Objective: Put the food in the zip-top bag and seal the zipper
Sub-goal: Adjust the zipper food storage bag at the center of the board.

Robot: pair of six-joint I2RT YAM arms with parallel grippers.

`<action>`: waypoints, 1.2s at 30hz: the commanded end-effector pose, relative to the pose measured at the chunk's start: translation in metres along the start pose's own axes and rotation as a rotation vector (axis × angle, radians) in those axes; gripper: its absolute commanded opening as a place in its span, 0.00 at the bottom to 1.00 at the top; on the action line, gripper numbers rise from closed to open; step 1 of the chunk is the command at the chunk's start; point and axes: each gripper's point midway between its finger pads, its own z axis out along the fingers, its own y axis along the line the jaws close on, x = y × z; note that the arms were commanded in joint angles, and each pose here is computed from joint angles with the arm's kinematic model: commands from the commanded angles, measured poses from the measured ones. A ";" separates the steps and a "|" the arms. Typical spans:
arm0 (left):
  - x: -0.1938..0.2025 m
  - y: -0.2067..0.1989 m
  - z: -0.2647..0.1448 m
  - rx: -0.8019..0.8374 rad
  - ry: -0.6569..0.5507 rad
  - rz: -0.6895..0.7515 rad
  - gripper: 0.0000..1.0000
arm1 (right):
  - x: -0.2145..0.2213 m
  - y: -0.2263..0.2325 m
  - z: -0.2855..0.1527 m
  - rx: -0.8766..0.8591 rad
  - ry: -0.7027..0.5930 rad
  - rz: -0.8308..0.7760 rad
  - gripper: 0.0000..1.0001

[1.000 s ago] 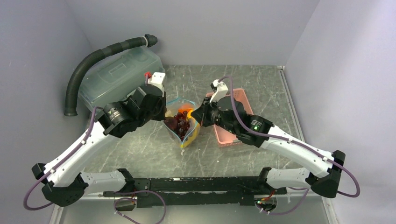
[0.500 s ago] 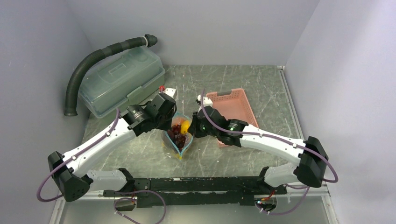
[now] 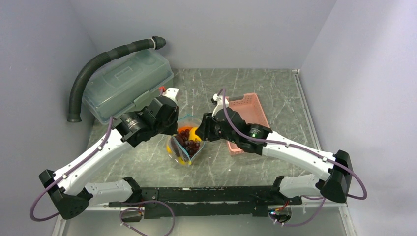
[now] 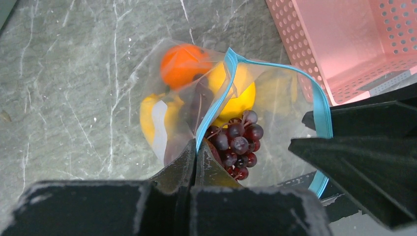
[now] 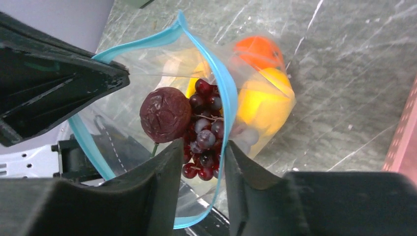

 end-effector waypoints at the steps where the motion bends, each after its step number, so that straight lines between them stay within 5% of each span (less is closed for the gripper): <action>1: -0.013 -0.010 -0.006 0.052 -0.058 -0.075 0.00 | -0.028 0.033 -0.024 -0.102 -0.066 -0.013 0.47; 10: -0.022 -0.009 -0.007 0.036 -0.096 -0.128 0.00 | -0.024 0.050 -0.038 -0.116 -0.051 -0.044 0.67; 36: -0.074 0.007 -0.024 -0.075 -0.290 -0.235 0.00 | 0.020 0.084 -0.058 -0.079 -0.048 -0.047 0.73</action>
